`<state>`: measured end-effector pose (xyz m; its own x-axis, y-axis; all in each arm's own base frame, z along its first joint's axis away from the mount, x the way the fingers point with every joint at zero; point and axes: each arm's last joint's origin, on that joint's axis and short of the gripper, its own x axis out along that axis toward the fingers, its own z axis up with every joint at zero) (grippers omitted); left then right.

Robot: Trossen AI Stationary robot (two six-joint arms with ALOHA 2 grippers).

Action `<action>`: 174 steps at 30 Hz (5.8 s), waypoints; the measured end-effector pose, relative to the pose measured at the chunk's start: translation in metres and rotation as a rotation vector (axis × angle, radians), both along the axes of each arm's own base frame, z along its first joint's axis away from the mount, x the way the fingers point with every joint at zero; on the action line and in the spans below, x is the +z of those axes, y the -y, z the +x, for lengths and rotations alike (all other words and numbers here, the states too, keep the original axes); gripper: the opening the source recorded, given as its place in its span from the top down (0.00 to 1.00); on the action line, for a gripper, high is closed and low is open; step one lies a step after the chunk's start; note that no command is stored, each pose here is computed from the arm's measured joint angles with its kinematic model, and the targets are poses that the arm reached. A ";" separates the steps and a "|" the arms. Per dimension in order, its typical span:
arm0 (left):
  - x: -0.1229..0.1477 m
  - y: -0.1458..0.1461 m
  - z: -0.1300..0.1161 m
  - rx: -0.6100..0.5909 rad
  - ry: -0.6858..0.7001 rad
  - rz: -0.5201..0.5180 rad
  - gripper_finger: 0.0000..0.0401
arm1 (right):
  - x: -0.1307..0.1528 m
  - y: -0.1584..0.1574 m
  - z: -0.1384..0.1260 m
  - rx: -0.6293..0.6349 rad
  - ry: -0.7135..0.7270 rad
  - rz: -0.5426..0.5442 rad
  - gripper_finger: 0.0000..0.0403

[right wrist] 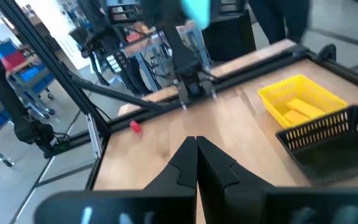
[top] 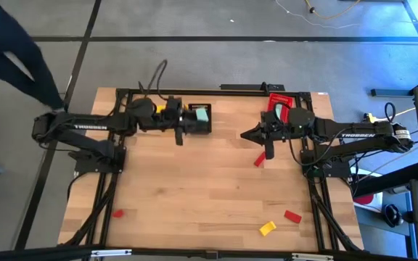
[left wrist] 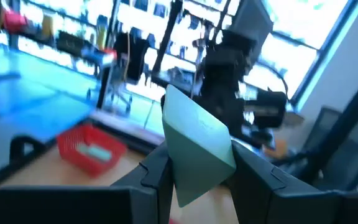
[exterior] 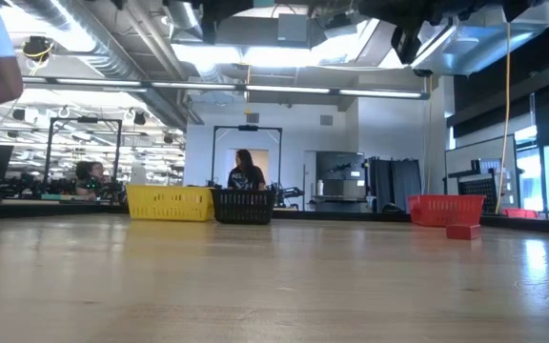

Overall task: Sort & place blocks by color
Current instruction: Put the blue block into the red bin

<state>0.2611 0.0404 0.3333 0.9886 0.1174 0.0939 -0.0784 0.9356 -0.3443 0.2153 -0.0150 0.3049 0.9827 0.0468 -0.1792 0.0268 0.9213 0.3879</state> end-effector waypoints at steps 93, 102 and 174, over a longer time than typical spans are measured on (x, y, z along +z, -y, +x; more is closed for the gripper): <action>-0.039 0.012 0.064 -0.165 -0.198 -0.112 0.72 | -0.016 0.009 0.068 -0.075 0.100 0.254 0.37; -0.039 0.009 0.064 -0.149 -0.198 -0.105 0.72 | -0.017 0.003 0.069 -0.055 0.090 0.249 0.38; -0.108 -0.099 0.243 0.093 -0.245 -0.049 0.72 | 0.084 0.028 -0.044 -0.339 0.610 -0.046 0.64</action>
